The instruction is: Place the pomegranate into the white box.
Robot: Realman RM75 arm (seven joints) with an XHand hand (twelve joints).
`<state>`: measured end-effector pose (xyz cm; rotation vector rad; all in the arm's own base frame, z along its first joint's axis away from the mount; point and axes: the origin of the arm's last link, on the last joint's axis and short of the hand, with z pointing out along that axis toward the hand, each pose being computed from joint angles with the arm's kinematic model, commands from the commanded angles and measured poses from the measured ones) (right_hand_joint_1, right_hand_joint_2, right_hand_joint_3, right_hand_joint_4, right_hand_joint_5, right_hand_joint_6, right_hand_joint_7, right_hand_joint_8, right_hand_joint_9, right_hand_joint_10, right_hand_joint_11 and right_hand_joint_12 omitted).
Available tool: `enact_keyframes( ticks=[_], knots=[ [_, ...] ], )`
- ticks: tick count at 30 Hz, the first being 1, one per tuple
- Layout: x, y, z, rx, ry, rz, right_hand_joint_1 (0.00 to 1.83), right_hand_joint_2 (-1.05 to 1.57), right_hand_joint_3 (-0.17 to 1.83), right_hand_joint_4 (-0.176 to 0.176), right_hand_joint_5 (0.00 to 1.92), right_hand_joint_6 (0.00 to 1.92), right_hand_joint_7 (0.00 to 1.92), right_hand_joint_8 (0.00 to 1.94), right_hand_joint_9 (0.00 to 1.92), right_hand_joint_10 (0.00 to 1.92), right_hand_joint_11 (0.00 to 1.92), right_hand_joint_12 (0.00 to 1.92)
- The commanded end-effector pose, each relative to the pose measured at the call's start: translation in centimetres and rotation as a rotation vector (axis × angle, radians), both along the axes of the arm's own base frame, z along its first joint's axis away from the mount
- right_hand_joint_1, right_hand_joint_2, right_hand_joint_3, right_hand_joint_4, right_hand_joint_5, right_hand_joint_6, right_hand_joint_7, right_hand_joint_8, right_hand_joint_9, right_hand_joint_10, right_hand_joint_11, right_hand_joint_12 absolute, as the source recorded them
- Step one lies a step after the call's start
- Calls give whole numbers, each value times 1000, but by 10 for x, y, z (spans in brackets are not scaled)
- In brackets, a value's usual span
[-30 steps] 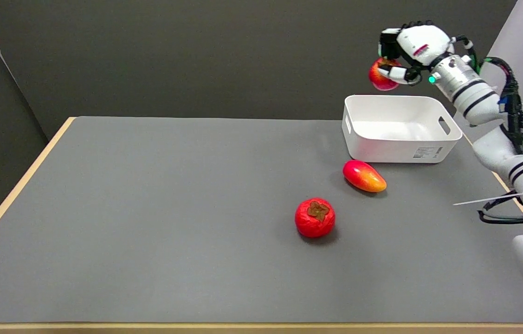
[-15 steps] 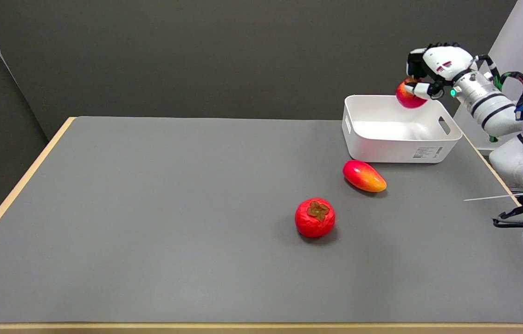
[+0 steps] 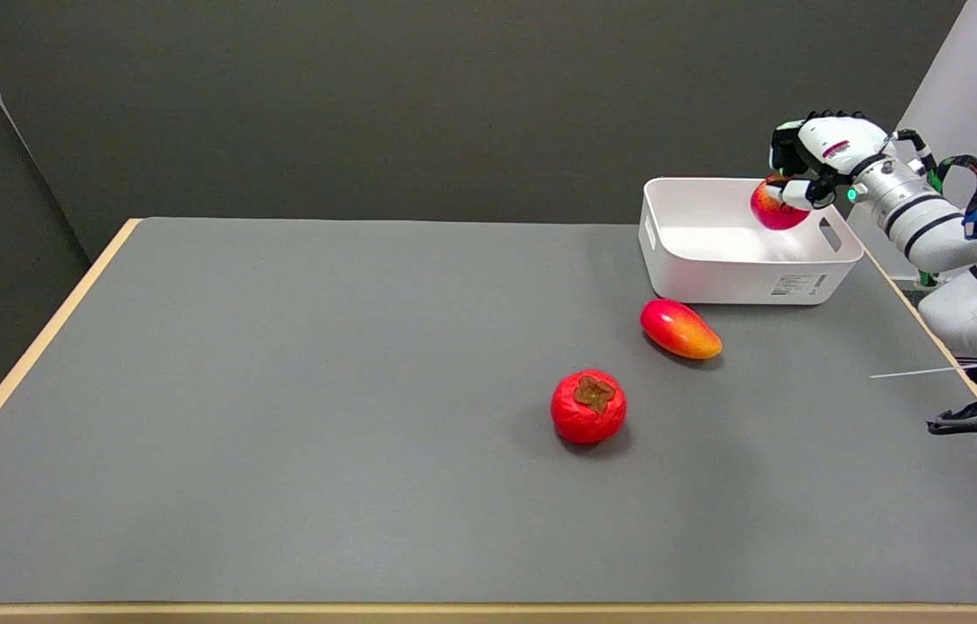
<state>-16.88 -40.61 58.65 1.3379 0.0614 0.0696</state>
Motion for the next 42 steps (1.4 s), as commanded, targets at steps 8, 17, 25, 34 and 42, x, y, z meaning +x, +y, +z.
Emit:
enact_keyframes(
  ticks=[8, 17, 25, 34, 42],
  knots=[
    [-11, 8, 0, 2, -50, 5, 1285, 1066, 362, 108, 503, 1410, 776, 1402, 700, 1209, 664, 1618],
    [-15, 11, 2, -14, -80, 6, 427, 559, 907, 127, 109, 352, 49, 227, 57, 522, 6, 1126],
    [-16, 13, 1, -8, -104, 22, 341, 491, 911, 119, 23, 245, -1, -1, -1, 374, -1, 957],
    [24, 33, -27, 177, -171, 273, 331, 480, 908, 117, 22, 230, -1, -1, -1, 259, -1, 875],
    [58, 65, -59, 451, -387, 490, 258, 497, 948, 105, 20, 154, -1, 80, -1, 332, -1, 848]
  ],
)
